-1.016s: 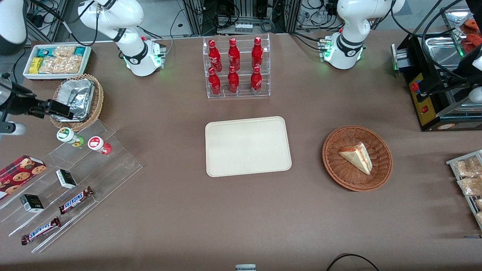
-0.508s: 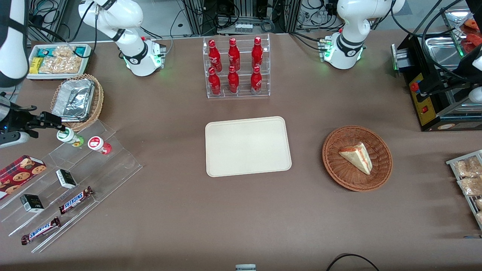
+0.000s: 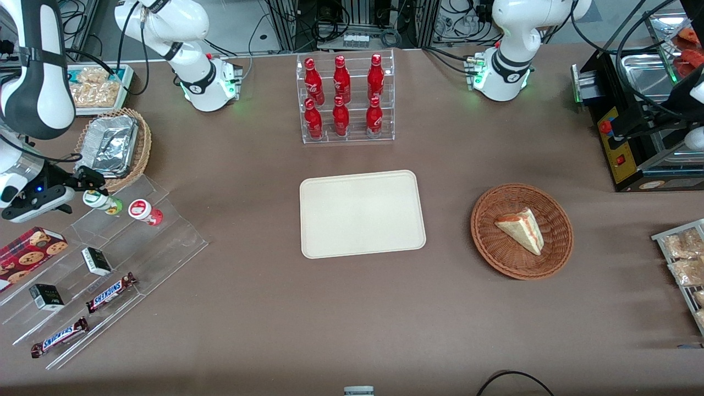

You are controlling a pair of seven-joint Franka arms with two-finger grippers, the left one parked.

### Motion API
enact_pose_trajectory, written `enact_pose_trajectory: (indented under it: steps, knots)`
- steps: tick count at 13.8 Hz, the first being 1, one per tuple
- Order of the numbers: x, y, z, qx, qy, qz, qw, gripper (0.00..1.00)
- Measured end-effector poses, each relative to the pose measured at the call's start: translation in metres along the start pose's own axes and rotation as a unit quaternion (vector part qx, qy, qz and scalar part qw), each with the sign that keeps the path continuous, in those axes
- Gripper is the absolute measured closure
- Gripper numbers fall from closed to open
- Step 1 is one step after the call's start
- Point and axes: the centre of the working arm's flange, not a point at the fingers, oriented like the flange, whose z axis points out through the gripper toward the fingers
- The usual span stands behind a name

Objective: Place green gum on tray
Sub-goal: 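Move the right gripper down toward the green-labelled gum jar on the acrylic stand, then close the right gripper around the green-labelled gum jar and lift it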

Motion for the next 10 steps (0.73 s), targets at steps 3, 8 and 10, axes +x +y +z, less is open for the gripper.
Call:
enact_pose_trajectory:
  steps: [3,8,10]
  knots:
    - [-0.016,0.006,0.015,-0.005,0.005,-0.013,0.9999,0.00]
    - [-0.029,0.012,0.025,-0.005,0.005,-0.009,0.9999,0.00]
    - [-0.031,0.012,0.029,-0.004,0.004,-0.008,1.0000,0.00]
